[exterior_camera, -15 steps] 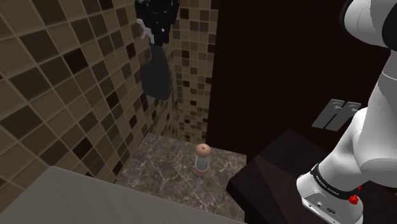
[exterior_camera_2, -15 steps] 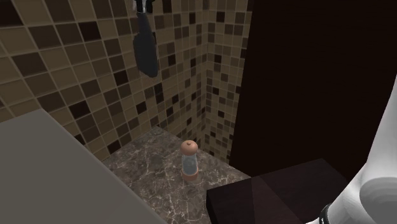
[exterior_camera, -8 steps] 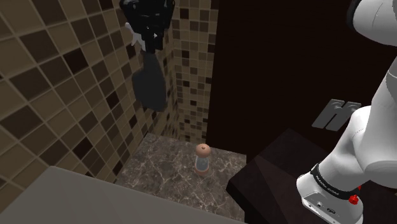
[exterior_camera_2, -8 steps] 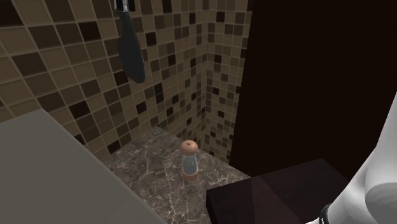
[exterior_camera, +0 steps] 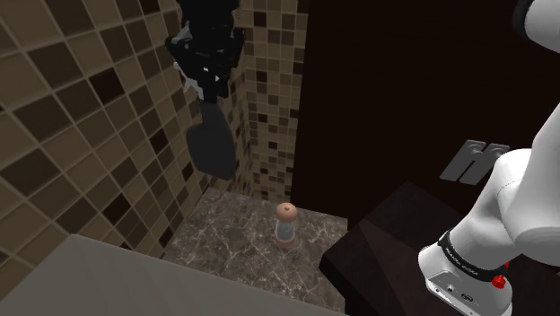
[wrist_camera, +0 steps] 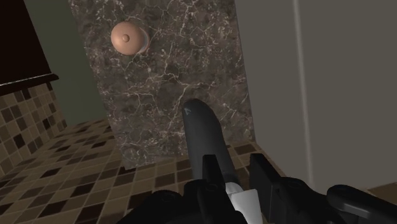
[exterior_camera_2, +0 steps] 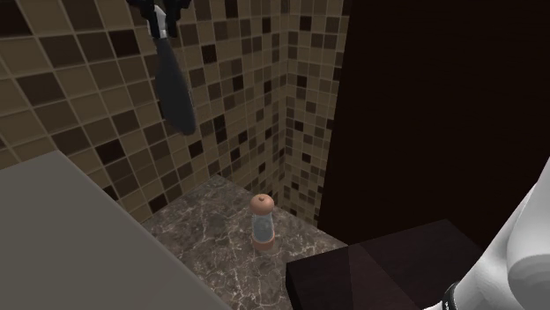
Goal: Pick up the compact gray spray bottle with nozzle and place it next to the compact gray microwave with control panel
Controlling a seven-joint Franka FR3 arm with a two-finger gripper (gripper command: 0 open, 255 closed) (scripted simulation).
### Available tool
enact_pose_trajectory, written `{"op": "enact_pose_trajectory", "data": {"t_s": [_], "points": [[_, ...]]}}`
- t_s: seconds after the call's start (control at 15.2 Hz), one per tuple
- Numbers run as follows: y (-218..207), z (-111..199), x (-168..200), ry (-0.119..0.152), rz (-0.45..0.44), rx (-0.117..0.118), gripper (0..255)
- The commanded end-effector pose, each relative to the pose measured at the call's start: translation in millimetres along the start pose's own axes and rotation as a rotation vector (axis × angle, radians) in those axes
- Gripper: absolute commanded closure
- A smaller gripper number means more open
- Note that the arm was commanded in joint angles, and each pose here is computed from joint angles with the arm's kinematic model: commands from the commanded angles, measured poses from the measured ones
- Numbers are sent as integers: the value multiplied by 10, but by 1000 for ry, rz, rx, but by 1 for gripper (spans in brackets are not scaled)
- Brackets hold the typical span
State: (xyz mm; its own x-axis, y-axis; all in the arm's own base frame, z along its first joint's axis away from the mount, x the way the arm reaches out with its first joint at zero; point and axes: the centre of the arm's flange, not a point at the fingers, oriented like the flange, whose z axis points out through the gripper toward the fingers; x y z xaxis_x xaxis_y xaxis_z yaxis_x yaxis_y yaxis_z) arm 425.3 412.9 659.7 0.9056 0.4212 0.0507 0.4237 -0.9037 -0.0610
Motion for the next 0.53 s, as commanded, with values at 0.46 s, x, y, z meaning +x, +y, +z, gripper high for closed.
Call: {"op": "enact_pose_trajectory", "data": {"t_s": [0.46], "points": [[29, 468, -31, 1, 0, 0, 255]]}}
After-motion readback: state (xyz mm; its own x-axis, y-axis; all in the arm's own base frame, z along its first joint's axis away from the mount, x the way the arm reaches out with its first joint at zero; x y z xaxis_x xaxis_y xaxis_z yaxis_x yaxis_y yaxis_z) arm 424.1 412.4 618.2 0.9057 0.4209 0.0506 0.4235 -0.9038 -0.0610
